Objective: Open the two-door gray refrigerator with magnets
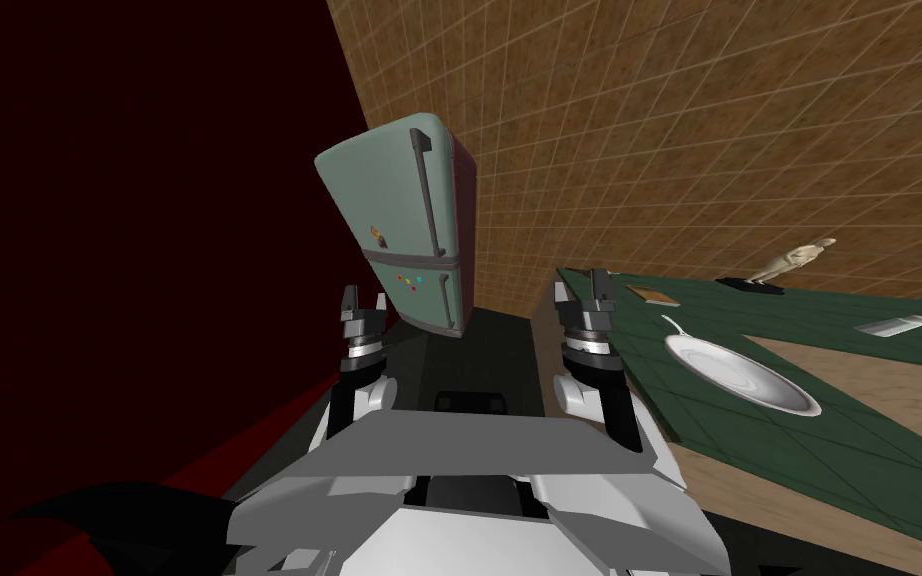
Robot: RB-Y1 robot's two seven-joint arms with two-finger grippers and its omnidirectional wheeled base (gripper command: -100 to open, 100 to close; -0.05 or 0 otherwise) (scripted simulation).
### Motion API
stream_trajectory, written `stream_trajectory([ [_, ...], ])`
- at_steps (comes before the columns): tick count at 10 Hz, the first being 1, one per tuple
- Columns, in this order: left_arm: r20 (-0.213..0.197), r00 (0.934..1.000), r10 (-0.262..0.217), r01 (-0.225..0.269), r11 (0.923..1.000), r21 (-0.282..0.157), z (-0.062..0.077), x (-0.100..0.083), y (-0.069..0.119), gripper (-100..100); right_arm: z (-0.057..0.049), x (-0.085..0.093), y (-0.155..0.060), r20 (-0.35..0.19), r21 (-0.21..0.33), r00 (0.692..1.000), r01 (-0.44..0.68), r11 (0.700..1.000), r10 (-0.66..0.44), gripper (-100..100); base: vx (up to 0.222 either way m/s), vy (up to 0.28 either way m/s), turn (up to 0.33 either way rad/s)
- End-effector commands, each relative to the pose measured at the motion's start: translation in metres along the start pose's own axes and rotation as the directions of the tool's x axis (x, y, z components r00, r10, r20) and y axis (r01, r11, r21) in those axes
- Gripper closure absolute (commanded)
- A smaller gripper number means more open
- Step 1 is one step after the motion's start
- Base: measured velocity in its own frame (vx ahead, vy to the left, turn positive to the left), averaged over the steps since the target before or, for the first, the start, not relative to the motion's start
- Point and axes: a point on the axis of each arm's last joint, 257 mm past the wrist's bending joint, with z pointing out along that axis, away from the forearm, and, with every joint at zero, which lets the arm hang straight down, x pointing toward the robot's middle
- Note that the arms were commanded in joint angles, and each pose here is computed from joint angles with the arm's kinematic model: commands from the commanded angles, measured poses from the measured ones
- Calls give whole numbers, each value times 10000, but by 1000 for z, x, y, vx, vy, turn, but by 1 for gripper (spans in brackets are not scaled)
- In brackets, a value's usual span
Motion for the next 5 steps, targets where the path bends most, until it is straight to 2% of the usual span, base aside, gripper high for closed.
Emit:
stream_trajectory([
  [1, 0, 10000, 0, 0, 10000, 0, 0, 0, 0, 0, 0, 0, 0, 0, 0, 10000, 0, 10000, 0, 0, 0, 0, 0],
  [5, 0, 10000, 0, 0, 10000, 3, 0, 0, 0, 0, 0, 0, 0, 0, -3, 10000, 0, 10000, 0, 0, 0, 0, 0],
])
